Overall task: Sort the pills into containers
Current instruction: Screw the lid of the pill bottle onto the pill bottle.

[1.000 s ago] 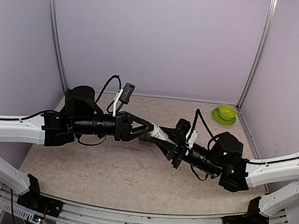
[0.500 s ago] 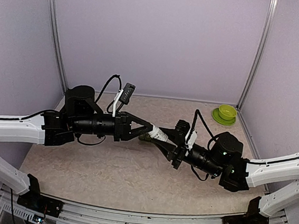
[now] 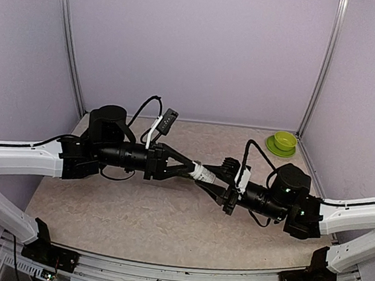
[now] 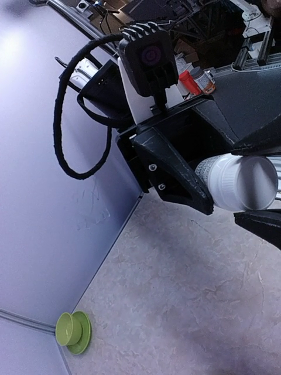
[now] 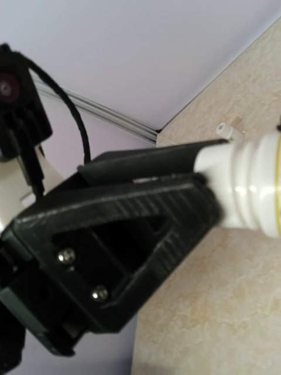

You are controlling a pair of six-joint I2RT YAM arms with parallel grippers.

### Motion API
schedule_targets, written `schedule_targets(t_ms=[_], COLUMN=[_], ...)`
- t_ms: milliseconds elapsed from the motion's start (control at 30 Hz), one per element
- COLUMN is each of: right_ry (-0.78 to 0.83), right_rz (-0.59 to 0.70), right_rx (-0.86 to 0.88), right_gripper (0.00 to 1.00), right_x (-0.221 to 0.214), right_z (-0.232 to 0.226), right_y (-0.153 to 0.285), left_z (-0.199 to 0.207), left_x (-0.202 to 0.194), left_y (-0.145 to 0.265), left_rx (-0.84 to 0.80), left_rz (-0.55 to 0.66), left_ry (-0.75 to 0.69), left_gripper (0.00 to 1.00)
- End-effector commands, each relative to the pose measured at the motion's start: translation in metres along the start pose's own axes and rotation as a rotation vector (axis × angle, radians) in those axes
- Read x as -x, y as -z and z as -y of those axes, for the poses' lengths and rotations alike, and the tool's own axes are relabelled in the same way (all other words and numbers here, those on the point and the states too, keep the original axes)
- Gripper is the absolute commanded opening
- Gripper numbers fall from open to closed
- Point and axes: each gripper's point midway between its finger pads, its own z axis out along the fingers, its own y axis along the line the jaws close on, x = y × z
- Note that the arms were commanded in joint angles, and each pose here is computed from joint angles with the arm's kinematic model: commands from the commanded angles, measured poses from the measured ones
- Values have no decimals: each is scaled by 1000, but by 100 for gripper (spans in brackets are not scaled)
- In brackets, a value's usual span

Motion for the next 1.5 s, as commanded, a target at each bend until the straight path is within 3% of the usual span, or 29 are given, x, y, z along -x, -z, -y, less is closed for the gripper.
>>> schedule_targets(t_ms=[0,333,700,1033,1467], right_ry=[41,19,-9,-41,-382], right_rz=[82,43,34,-9,-74], right_rx=[146,219,221,280,222], right_gripper=[27,27,28,28,27], right_x=[24,17,14,7,1], right_z=[-25,-34,-27,-31,11], right_y=[3,-5,-1,-7,-15], left_z=[16,16,19,20,24], left_x=[-19,-26,-29,-52,-40], left_y=[-12,-14,-13,-26,-22], left_rx=[-106,-115,-142,-147,-63], left_rz=[-97,-136,-144,-228,-201], left_ry=[19,-4,-10,0,-147], left_gripper=[10,4,9,4,0])
